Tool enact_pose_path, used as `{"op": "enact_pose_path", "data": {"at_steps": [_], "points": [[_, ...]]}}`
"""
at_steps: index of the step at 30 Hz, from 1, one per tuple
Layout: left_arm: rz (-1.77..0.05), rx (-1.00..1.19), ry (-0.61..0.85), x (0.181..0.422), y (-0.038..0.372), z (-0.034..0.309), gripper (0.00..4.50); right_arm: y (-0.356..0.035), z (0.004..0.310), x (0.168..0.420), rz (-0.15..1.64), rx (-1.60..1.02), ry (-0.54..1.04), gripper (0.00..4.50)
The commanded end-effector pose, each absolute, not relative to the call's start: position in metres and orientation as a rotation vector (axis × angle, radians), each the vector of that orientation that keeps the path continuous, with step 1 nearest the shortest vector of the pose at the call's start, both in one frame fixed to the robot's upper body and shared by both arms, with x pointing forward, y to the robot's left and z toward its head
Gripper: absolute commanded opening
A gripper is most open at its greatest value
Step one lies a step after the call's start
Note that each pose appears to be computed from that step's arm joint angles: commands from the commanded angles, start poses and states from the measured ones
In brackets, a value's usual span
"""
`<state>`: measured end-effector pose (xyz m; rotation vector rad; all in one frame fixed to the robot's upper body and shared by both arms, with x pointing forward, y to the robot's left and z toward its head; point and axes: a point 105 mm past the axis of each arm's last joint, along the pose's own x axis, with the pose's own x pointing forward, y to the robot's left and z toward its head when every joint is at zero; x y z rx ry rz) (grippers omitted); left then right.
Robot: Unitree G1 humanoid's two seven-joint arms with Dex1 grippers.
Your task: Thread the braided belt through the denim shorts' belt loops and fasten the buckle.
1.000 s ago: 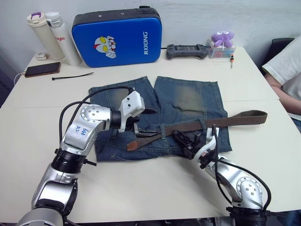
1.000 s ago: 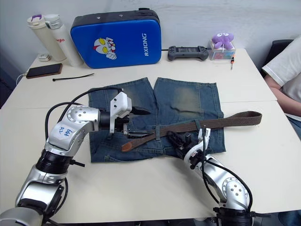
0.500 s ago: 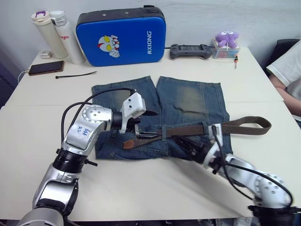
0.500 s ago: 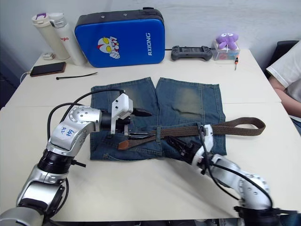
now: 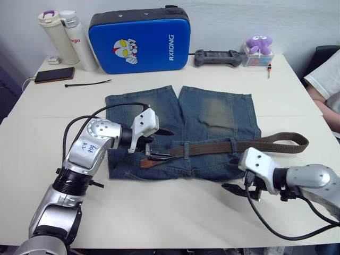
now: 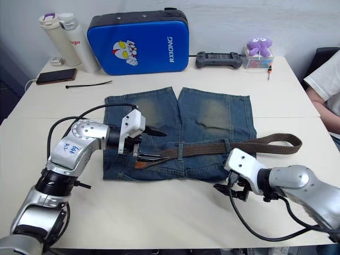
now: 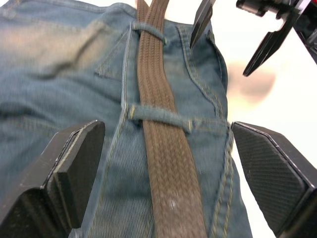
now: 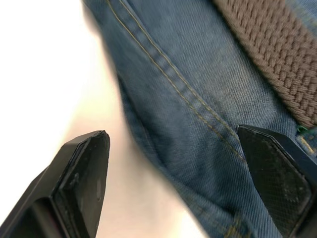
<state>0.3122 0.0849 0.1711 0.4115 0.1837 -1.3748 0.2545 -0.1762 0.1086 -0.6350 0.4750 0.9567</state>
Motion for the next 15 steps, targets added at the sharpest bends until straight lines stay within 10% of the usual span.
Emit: {"op": "enact_pose_path", "data": {"at_steps": [1, 5, 13, 15], "points": [[-1.376, 0.414, 0.135, 0.303, 0.089, 0.185, 4.50, -0.173, 0.107, 0.262, 0.978, -0.665, 0.450, 4.38], [-1.384, 0.385, 0.146, 0.293, 0.095, 0.187, 4.50, -0.178, 0.102, 0.268, 0.944, -0.693, 0.484, 3.58], [-1.379, 0.345, 0.149, 0.288, 0.100, 0.192, 4.50, -0.230, 0.118, 0.283, 0.852, -0.887, 0.474, 0.09], [-1.378, 0.338, 0.146, 0.288, 0.099, 0.191, 4.50, -0.253, 0.126, 0.287, 0.796, -0.903, 0.478, 0.09]]}}
